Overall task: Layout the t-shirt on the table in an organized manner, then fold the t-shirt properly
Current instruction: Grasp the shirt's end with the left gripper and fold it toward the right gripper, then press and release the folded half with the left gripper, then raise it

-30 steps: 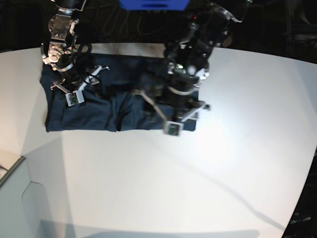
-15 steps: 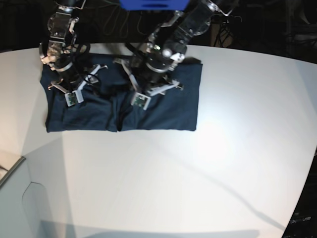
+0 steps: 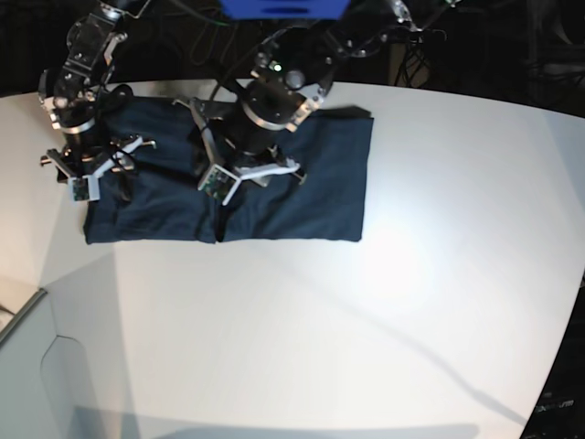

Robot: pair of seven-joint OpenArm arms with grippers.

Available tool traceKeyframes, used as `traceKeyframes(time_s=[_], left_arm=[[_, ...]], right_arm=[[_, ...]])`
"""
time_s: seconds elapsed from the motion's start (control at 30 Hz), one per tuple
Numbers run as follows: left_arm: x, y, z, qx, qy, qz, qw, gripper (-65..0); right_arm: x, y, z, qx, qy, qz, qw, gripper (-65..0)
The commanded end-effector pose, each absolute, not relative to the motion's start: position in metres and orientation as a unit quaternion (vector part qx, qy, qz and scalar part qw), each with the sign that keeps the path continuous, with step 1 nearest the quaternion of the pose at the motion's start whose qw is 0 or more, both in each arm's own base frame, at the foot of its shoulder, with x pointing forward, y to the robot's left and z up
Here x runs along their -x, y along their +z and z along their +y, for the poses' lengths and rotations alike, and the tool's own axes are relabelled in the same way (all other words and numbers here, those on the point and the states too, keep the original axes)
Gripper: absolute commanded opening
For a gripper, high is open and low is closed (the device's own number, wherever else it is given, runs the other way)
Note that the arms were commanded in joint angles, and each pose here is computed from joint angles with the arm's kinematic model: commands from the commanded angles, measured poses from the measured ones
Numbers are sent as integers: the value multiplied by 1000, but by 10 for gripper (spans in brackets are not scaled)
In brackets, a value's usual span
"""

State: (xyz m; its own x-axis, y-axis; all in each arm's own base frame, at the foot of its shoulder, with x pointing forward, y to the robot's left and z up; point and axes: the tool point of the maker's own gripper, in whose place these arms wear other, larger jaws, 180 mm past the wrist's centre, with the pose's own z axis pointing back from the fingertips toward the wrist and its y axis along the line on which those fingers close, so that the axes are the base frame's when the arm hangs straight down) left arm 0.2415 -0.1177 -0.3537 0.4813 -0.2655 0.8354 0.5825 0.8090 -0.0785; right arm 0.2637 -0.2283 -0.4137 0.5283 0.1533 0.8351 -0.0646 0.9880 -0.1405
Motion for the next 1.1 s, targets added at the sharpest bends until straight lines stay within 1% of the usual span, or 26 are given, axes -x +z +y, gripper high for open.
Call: traceKeyframes(time_s=[0.0,0.1,0.3,0.4,0.53,0.63,0.77,0.9,1.07], left_arm=[[-251,-331,-117,185,-246,-477,823,-408],[-268,-336,-75,143,-228,-486,832,-408],[-292,-382,25,44,-138,-448,882,-408],[-289,-402,32,33,-134,-428,893,-408],[-278,-415,-9,82,-154,-402,899,-408],[-266,-428,-46,124,-174,-370,904,-408],[-260,-431,-86,165,-196,-347,902,-408],[-260,-404,-115,209,-205,-364,884,-408],[-267,-368,-126,236,-203,-401,862,-408]], right_arm=[[-270,-401,-233,51,62,-503,861,-306],[-267,-403,-236,53,59,-499,863,-306],[-257,-402,-257,75,37,-495,865,-306],[-254,-401,-267,84,26,-495,865,-306],[-250,-403,-269,87,26,-490,867,-306],[-249,-404,-269,87,25,-489,868,-306],[-242,-404,-280,97,11,-486,869,-306],[-243,-404,-281,97,10,-486,868,-306],[-247,-409,-277,88,6,-486,870,-306]])
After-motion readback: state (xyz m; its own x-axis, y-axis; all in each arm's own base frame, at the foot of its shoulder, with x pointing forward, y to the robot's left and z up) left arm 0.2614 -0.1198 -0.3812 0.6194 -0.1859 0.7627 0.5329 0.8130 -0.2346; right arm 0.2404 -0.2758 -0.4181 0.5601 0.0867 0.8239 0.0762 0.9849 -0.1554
